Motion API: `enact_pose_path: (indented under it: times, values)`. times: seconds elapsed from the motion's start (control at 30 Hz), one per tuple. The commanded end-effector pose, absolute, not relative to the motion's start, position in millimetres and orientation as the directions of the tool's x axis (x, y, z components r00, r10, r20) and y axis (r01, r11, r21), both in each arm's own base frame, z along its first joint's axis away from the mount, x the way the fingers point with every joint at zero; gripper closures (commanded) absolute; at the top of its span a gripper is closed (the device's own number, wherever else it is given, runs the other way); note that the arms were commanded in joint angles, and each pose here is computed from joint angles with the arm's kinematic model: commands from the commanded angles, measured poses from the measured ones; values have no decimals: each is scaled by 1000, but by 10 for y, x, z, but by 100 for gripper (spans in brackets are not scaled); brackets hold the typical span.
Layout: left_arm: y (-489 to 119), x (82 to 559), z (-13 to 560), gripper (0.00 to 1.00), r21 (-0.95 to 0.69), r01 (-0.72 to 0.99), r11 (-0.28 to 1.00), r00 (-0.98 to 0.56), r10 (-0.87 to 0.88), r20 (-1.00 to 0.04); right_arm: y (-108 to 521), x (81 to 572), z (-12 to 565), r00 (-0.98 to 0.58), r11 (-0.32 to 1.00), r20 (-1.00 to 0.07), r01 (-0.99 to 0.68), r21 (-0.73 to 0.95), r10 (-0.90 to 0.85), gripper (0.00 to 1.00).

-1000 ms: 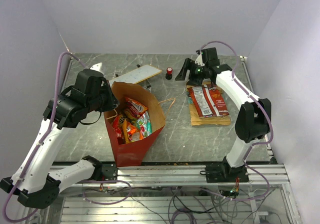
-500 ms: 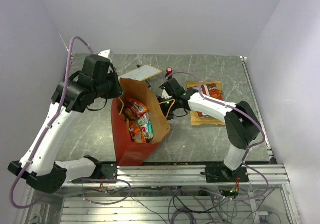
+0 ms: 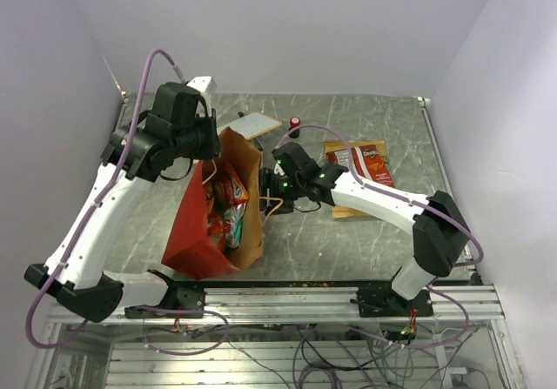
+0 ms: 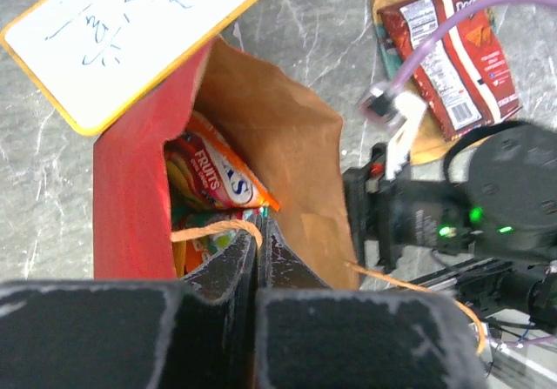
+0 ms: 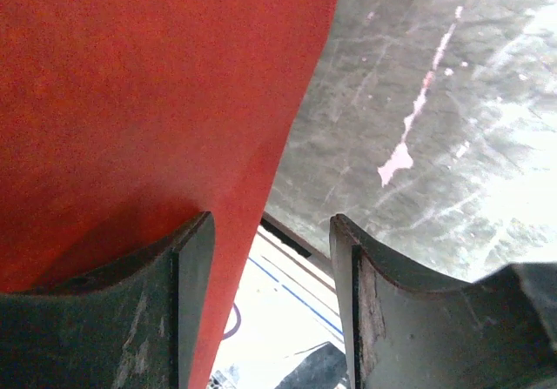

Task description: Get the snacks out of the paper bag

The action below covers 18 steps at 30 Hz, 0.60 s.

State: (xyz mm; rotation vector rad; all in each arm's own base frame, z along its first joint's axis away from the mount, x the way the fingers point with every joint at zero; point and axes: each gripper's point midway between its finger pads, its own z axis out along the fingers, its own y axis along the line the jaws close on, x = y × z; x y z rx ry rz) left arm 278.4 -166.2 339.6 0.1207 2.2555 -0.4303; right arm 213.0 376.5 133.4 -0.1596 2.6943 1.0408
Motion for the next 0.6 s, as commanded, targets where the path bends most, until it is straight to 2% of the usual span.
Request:
enact_pose_path:
  times: [0.0,0.17,0.33,0.47,0.57]
  values:
    - [-1606,2593,3534,93,-299,284,911,-595,-77,-800,3448,2176,1473,-940,809,-342,-185,558,20,44]
    - [-1565,2308,3421,93,-393,257,883,-627,-158,-763,2831,2389,1747,-879,909,-476,-215,356,-21,42]
    - [-1566,2222,3462,93,-453,227,862,-635,-221,-740,2549,2639,2461,-768,922,-634,-305,239,-90,39]
    - [-1552,2256,3480,93,-450,201,870,-640,-231,-733,2842,2683,2931,-697,852,-707,-438,287,-120,40]
    - [-1518,2285,3428,93,-435,164,885,-655,-232,-719,3260,2551,3007,-674,750,-731,-540,382,-112,41]
